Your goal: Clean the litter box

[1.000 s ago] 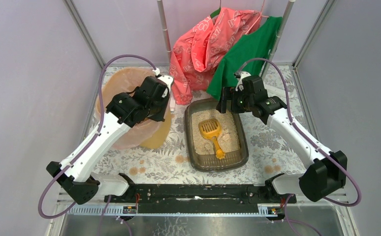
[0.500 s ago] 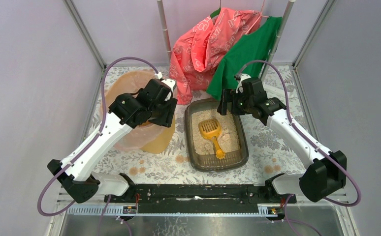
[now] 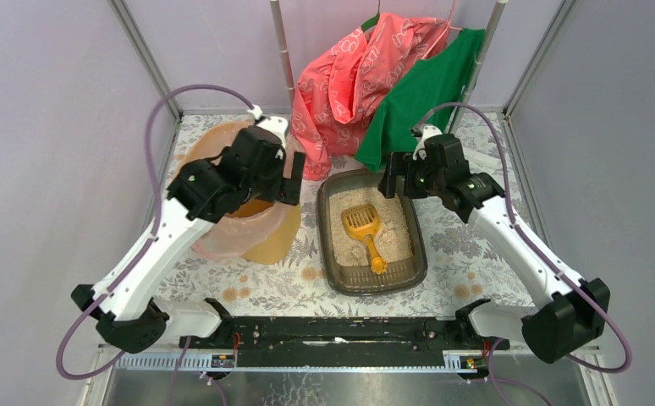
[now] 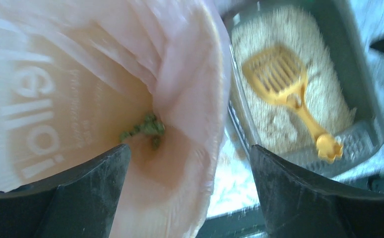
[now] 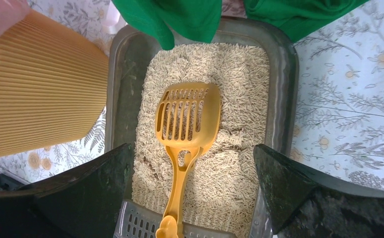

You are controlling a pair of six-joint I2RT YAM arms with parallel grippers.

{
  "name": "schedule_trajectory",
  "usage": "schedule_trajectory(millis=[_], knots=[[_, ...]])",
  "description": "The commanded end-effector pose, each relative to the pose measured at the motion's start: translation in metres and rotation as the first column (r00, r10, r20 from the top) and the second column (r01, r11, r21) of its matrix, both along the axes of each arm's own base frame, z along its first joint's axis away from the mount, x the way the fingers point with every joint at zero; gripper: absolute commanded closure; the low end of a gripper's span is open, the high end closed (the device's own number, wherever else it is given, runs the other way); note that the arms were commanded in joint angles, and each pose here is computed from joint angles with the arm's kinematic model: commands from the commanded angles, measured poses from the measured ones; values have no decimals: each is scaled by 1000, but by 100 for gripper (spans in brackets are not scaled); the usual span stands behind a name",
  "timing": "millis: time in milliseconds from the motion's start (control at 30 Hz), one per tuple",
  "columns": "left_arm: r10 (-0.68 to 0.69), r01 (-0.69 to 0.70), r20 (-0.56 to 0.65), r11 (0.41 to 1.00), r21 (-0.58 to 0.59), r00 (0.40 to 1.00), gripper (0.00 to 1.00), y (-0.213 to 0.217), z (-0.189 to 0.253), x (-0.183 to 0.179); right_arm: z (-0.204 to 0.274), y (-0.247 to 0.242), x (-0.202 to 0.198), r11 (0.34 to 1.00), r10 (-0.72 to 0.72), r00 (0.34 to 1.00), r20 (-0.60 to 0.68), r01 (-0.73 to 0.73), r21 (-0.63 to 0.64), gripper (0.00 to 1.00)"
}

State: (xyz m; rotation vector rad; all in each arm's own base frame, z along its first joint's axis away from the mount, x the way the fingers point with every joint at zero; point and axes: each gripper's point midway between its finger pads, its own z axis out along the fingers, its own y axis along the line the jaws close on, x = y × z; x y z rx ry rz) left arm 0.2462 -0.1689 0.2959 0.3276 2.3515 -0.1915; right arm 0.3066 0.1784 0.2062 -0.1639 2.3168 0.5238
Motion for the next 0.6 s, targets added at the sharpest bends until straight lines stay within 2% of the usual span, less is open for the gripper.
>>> schedule_trajectory(millis=[0, 67, 100, 200, 333, 433, 567], knots=[[252, -212, 322, 965, -154, 913, 1, 35, 92, 26, 35, -14, 3, 998, -66, 988, 137, 66, 4, 0], [302, -220, 368, 943, -249, 880, 1, 37, 114, 25, 30, -12, -1, 998, -57, 988, 143, 54, 25, 0], [277, -163, 379, 938, -306, 883, 1, 28, 121, 22, 27, -8, -5, 999, -35, 990, 137, 29, 41, 1], [162, 38, 407, 897, -441, 899, 2, -6, 138, 9, 9, -8, -20, 999, -7, 997, 81, 3, 40, 12], [13, 140, 330, 890, -434, 944, 4, -49, 111, 5, -18, 0, -45, 999, 48, 999, -10, -48, 20, 14], [-65, 206, 320, 879, -429, 945, 4, -78, 99, -2, -34, 9, -61, 997, 75, 997, -37, -76, -33, 13], [-205, 328, 309, 843, -427, 929, 5, -119, 91, -17, -50, 18, -70, 996, 84, 994, -74, -86, -22, 11]])
